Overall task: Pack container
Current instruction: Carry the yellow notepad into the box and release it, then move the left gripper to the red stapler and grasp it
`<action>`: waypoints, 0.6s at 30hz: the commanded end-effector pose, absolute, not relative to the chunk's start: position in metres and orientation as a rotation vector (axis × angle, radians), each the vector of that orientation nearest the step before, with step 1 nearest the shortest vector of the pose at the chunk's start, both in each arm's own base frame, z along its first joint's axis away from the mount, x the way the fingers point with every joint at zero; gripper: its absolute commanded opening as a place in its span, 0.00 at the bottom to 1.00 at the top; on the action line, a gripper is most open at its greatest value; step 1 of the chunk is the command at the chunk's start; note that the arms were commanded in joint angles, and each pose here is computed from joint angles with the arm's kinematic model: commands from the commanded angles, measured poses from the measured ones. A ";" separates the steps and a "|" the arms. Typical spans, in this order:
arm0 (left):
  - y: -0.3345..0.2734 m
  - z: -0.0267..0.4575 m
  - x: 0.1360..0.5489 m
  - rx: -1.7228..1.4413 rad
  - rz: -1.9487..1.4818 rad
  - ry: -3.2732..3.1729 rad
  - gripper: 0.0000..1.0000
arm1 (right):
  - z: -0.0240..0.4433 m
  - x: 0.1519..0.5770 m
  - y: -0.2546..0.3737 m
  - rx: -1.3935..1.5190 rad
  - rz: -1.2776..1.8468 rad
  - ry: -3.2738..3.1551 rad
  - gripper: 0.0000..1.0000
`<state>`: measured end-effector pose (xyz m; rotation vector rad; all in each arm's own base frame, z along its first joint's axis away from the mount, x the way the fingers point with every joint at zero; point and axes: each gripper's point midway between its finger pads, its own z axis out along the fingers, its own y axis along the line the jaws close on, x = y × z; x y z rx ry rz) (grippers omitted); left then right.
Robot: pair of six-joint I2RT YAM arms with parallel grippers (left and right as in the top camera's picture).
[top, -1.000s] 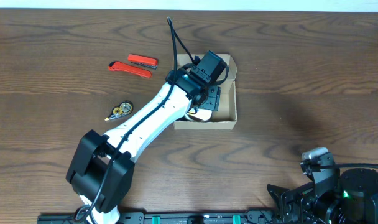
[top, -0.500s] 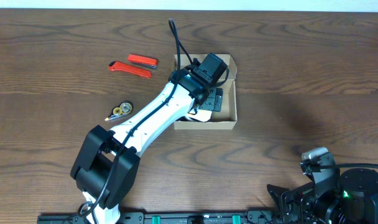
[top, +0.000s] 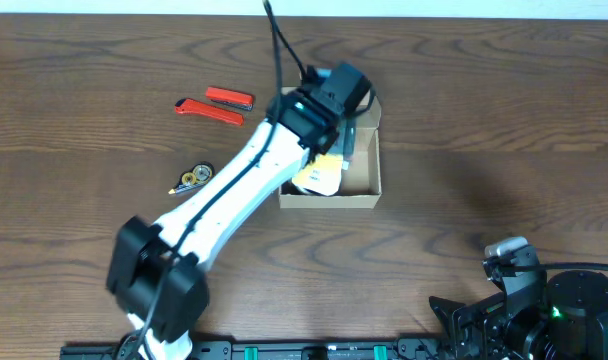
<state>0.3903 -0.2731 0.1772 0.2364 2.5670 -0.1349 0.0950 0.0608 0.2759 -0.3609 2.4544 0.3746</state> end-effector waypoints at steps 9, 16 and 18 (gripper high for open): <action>-0.147 0.249 0.449 -0.229 -0.046 2.385 0.96 | 0.276 0.095 0.060 -0.357 0.373 2.451 0.99; -0.079 0.214 0.457 -0.363 0.095 2.491 0.95 | 0.276 0.095 0.060 -0.356 0.373 2.451 0.99; -0.067 0.209 0.460 -0.380 0.106 2.502 0.95 | 0.276 0.094 0.060 -0.357 0.373 2.452 0.99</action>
